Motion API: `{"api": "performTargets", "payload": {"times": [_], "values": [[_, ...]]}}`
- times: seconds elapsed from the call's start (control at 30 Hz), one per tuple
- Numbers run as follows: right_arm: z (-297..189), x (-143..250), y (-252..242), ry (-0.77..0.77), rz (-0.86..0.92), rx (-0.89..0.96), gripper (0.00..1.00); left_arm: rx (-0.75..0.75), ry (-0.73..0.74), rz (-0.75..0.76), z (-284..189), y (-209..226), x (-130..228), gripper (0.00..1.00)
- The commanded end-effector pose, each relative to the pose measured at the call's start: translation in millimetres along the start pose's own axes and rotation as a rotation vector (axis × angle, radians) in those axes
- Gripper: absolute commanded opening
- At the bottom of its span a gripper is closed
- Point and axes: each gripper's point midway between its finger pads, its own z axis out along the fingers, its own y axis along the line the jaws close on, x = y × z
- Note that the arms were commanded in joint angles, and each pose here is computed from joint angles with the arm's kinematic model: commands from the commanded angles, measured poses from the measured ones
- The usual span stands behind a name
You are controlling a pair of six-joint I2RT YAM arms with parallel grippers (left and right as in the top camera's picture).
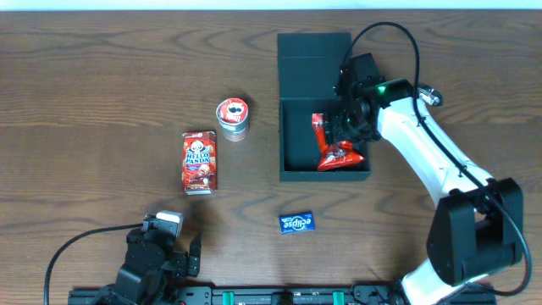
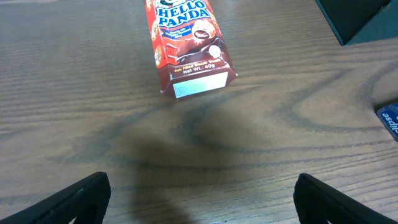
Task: Pack container
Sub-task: 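Open the right gripper and withdraw it to the right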
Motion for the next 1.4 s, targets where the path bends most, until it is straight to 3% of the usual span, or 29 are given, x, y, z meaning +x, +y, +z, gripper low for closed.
{"api": "performTargets", "payload": {"times": [0.0,0.33,0.6,0.83,0.93,1.03,1.37], "values": [[5,4,-2,0.014,-0.008,0.018,0.99,-0.02,0.055,-0.006,6,4,16,0.95],[-8,0,10,-0.014,-0.011,-0.05,0.99,-0.018,0.048,-0.007,6,3,15,0.95],[-99,-8,17,-0.253,-0.092,-0.099,0.99,0.039,0.014,-0.025,6,-7,5,0.95],[-167,27,-10,-0.368,-0.116,0.007,0.99,0.058,-0.046,-0.033,6,-11,-10,0.95],[-184,43,-13,-0.388,-0.133,0.008,0.99,0.133,-0.046,-0.056,4,-24,-11,0.95],[-199,58,-16,-0.409,-0.133,0.004,0.99,0.181,-0.041,-0.125,3,-32,-12,0.95],[-221,88,-31,-0.443,-0.122,0.047,0.99,0.193,-0.14,-0.091,-7,-35,-46,0.95]]}}
